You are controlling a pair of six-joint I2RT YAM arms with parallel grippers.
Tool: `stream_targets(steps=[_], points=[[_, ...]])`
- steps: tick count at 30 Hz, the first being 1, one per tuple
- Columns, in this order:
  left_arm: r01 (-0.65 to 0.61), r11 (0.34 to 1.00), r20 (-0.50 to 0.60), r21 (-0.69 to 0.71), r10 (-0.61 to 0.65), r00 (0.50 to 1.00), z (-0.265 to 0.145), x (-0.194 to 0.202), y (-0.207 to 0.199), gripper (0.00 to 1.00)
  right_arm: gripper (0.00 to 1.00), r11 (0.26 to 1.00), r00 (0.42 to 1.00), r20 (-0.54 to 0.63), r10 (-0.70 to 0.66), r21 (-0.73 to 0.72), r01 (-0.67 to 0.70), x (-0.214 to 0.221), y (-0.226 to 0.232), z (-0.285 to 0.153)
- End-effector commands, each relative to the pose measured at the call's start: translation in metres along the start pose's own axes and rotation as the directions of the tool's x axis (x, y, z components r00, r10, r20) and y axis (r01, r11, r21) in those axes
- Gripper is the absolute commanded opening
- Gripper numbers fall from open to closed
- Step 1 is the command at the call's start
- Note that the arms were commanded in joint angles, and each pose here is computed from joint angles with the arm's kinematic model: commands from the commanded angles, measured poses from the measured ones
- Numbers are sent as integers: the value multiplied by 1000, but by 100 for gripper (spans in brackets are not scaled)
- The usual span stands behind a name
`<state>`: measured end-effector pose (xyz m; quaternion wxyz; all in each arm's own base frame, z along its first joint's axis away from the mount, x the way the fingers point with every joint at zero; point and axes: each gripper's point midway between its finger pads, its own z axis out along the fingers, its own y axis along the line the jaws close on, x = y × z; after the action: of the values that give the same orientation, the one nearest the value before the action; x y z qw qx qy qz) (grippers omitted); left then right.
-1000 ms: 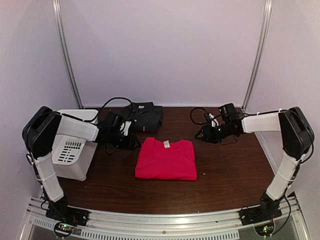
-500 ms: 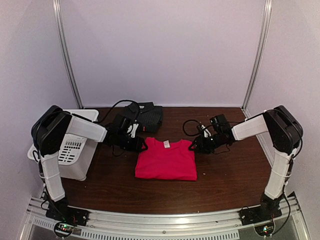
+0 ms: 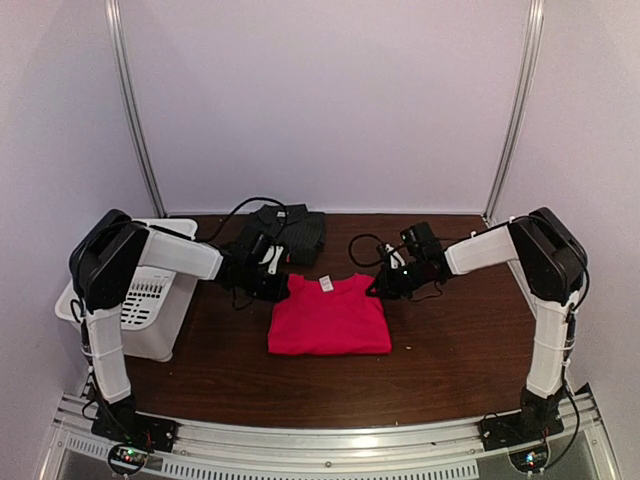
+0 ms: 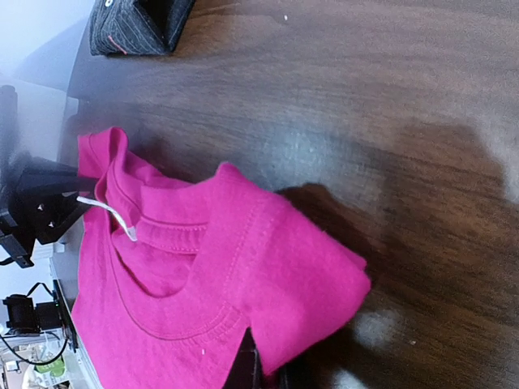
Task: Fold and stack the mixed laundry pile
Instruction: Pick up the square-folded T-shirt from the center of the board, then place the square-folded T-shirt at the corner of the board.
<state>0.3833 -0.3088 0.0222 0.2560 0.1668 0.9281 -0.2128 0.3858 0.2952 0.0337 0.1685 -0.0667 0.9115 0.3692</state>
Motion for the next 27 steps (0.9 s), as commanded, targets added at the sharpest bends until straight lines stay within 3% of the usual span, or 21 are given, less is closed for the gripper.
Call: stream_targets(steps=[1, 8, 18, 27], points=[[-54, 989, 121, -134, 70, 990, -40, -44, 12, 0, 0, 996, 987, 131, -89, 9, 89, -49, 31, -20], [-42, 966, 245, -255, 106, 964, -91, -80, 36, 0, 0, 985, 955, 242, -171, 9, 174, -95, 61, -35], [-21, 940, 352, -341, 149, 924, -130, -135, 62, 0, 0, 964, 897, 379, -228, -38, 262, -153, 106, -42], [-42, 896, 357, -442, 219, 908, -143, -190, 93, 0, 0, 948, 869, 429, -245, -82, 307, -203, 144, -17]])
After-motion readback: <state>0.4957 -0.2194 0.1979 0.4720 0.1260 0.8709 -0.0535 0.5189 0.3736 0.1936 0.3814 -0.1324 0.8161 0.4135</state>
